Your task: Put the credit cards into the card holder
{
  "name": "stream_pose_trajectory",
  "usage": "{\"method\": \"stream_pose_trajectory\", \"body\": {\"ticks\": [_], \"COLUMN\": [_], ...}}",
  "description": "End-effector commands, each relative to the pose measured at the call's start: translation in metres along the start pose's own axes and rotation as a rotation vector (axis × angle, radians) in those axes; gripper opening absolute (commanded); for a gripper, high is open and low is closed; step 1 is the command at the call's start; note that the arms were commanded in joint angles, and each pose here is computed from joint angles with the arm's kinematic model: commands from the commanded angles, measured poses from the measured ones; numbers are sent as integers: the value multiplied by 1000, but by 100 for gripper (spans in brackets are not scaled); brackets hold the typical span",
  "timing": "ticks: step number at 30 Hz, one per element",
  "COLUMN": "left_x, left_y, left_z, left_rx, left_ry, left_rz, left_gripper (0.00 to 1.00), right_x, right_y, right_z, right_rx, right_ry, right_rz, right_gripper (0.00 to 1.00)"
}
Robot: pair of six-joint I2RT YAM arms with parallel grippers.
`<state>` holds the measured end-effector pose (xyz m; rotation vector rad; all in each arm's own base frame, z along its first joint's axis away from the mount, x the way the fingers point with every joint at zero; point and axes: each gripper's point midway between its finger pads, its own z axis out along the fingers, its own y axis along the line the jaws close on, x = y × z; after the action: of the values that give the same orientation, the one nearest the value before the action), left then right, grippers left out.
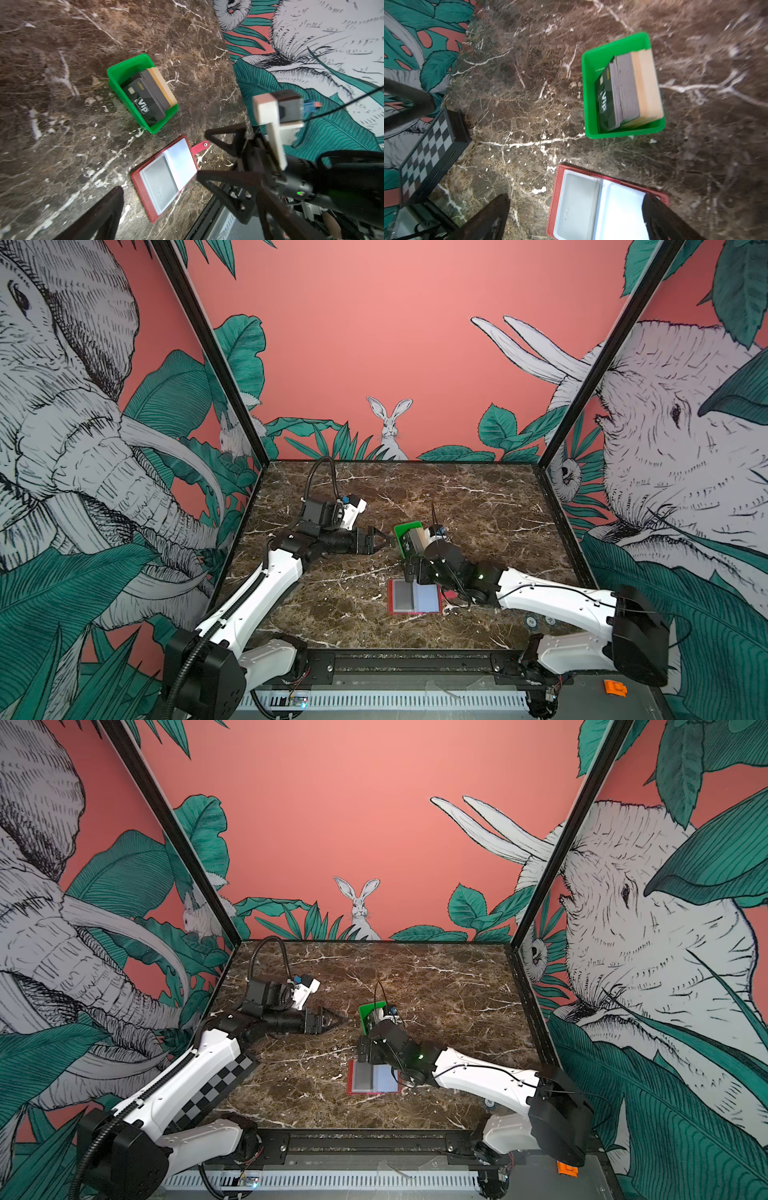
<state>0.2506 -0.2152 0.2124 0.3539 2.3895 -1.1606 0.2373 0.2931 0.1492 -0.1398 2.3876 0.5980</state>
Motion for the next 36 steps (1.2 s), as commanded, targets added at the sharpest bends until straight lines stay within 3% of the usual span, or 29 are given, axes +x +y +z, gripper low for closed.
{"method": "stream_pose_trajectory", "body": {"ticks": [1, 6, 11, 16, 23, 26, 31, 36], "left_x": [-1, -5, -11, -12, -9, -11, -14, -19], "left_y": [12, 12, 6, 18, 41, 36, 36, 26], "left_z": [-16, -18, -22, -26, -4, 9, 32, 64], "left_rx": [-72, -48, 21, -34, -69, -21, -112, -108], "left_ry": [-48, -94, -243, -310, -267, -264, -240, -208], "left_rz": [8, 10, 54, 18, -127, -127, -134, -100], "left_gripper": [99, 99, 99, 99, 99, 99, 99, 95], "right_x": [-15, -34, -50, -63, -64, -65, -63, -60], "right_y": [-24, -24, -34, -53, -56, -57, -60, -57], "right_z": [-10, -10, -12, -8, 7, 11, 18, 23], "right_rx": [142, 128, 145, 149, 150, 150, 145, 124], "right_ry": [-28, -79, -60, -38, 25, 31, 44, 53], "right_rz": [-84, -153, -129, -56, -105, -128, -146, -161], "right_gripper": [98, 98, 98, 98, 98, 98, 98, 98]}}
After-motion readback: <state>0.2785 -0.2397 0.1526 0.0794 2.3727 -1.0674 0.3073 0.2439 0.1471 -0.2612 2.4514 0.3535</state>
